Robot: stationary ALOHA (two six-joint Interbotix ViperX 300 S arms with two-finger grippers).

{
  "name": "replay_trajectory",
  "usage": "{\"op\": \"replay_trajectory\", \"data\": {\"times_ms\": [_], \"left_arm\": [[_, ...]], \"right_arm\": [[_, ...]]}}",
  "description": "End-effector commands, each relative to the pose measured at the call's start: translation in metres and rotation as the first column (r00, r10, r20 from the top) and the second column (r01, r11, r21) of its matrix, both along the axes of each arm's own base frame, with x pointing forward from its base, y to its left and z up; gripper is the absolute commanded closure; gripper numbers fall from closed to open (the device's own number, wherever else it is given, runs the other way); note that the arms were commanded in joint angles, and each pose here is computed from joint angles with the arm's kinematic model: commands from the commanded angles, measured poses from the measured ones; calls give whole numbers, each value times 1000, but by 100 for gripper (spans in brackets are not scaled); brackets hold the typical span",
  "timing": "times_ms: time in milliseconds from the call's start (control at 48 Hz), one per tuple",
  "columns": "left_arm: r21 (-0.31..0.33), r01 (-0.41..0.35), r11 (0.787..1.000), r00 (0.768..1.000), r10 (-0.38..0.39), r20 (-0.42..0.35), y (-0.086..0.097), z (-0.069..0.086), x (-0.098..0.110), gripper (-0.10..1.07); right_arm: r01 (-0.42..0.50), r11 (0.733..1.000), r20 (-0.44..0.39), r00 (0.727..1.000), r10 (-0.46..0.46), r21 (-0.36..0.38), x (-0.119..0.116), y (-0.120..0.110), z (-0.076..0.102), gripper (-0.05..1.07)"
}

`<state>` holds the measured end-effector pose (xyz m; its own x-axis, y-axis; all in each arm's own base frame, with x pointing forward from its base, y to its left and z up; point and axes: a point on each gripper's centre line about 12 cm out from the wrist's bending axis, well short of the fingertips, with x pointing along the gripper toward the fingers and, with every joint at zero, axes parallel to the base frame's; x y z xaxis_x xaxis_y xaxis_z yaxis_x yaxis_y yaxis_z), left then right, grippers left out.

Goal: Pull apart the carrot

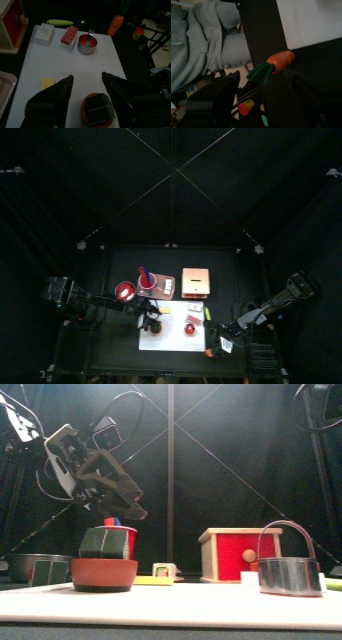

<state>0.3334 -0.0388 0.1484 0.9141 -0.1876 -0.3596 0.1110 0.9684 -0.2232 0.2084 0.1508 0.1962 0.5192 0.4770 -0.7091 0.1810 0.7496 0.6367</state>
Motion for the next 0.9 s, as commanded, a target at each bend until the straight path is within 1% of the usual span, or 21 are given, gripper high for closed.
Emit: {"op": "replay_trajectory", "data": {"times_ms": [0, 167, 271, 375, 542, 646, 750, 875], "left_arm": [[-7, 5, 1000, 999, -5, 35, -3, 9, 6, 11], [-14, -5, 1000, 999, 5, 34, -2, 9, 6, 11], [-14, -6, 1000, 999, 7, 34, -2, 9, 6, 11], [-14, -5, 1000, 999, 5, 34, -2, 9, 6, 11], [-17, -7, 1000, 999, 7, 34, -2, 9, 6, 11], [-18, -10, 1000, 999, 10, 35, -2, 10, 7, 11], [-17, -8, 1000, 999, 9, 34, -2, 9, 6, 11], [-18, -11, 1000, 999, 12, 32, -1, 9, 6, 11]], "right_arm": [[-12, 1000, 44, 999, 11, 17, 14, 10, 19, 3], [-21, 1000, 8, 1000, 21, -5, 19, 15, 13, 3], [-34, 999, -38, 999, 33, -28, 19, 17, 6, 3], [-48, 997, -72, 996, 44, -52, 19, 16, 2, 4], [-62, 994, -74, 996, 56, -85, 22, 15, 1, 6], [-65, 994, -69, 996, 59, -92, 23, 14, 2, 11], [-66, 993, -68, 996, 60, -100, 24, 14, 0, 21], [-67, 993, -68, 996, 60, -101, 24, 14, 0, 36]]}}
